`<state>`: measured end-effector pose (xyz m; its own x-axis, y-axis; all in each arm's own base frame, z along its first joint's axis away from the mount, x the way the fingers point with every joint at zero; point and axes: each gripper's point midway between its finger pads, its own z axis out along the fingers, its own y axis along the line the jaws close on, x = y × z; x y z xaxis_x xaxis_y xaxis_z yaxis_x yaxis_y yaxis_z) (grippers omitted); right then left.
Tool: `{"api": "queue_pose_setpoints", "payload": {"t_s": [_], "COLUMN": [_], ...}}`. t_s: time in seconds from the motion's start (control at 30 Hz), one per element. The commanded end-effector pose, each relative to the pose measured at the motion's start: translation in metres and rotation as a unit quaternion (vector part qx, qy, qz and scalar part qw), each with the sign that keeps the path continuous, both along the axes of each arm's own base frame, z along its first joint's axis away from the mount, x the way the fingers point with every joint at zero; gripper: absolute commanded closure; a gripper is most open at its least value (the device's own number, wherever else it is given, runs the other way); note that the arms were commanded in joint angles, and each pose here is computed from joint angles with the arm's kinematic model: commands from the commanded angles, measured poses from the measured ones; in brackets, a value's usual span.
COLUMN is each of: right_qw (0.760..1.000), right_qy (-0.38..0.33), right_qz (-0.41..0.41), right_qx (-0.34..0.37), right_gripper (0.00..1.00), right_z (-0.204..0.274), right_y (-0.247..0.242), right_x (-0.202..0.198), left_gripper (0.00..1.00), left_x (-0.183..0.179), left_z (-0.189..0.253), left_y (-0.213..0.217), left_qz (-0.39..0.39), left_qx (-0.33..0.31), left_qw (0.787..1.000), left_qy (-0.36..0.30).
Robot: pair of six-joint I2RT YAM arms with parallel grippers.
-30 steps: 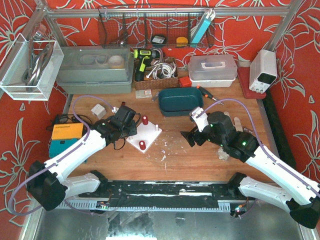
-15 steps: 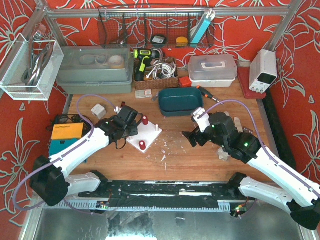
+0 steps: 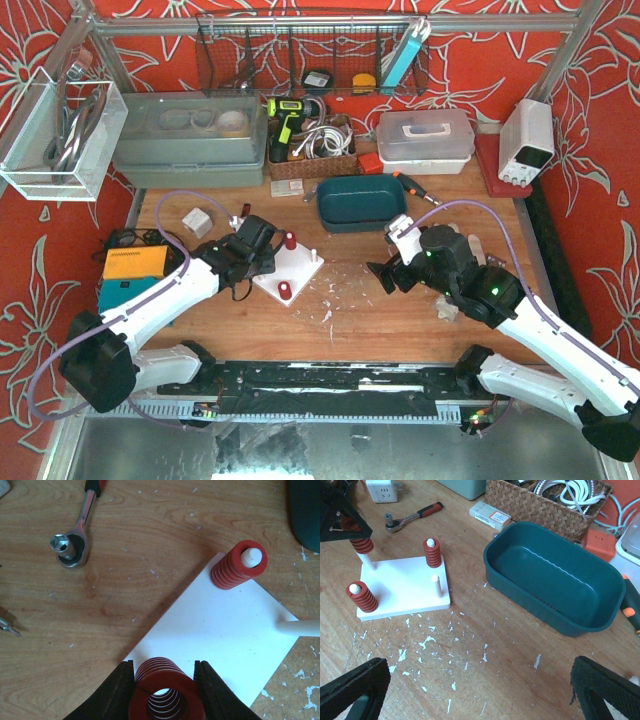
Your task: Install the large spring
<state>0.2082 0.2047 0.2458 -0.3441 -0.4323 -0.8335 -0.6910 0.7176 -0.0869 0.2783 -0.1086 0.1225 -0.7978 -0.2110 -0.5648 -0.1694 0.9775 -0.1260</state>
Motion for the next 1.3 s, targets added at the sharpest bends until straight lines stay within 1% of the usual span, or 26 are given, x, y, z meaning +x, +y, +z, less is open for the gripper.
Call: {"api": "queue_pose_setpoints", "payload": {"t_s": [0.0,0.17,0.37,0.6,0.7,0.8,1.13,1.2,1.27], "right_qw": [1.000,1.000,1.000,1.000,1.000,1.000,1.000,1.000,1.000], "right_qy": [0.000,-0.004,-0.008,-0.006,-0.005,-0.003,-0.006,-0.006,-0.004], "right_qz": [-0.009,-0.010,-0.009,0.004,0.006,0.008,0.010,0.009,0.008], "right_qx": [-0.004,-0.007,-0.010,-0.015,-0.016,-0.016,-0.018,-0.016,-0.015], "right_gripper": [0.01,0.01,0.01,0.01,0.01,0.01,0.01,0.01,0.01], "right_z": [0.001,0.002,0.003,0.001,0.001,0.000,0.002,0.002,0.001], "right_y": [-0.005,-0.007,-0.007,-0.003,-0.001,-0.001,-0.002,-0.002,-0.002], "right_x": [-0.001,-0.001,-0.001,-0.001,-0.001,-0.002,-0.002,-0.002,-0.003], "left_gripper": [1.00,1.00,1.00,1.00,1.00,1.00,0.96,0.93,0.84], "left_x": [0.002,0.001,0.006,-0.001,-0.003,-0.006,-0.011,-0.010,-0.008], "left_z": [-0.010,-0.015,0.004,0.004,0.005,-0.002,-0.019,-0.020,-0.020], "left_y": [0.004,0.007,0.005,0.009,0.009,0.007,0.013,0.012,0.010], "left_qz": [0.003,0.003,-0.001,0.001,0.002,-0.002,0.004,0.003,0.002], "left_qx": [0.015,0.027,0.022,0.029,0.021,0.008,0.024,0.021,0.016], "left_qw": [1.000,1.000,1.000,1.000,1.000,1.000,1.000,1.000,1.000], "left_qy": [0.000,0.009,-0.012,0.006,0.002,-0.001,0.013,0.008,0.002]}}
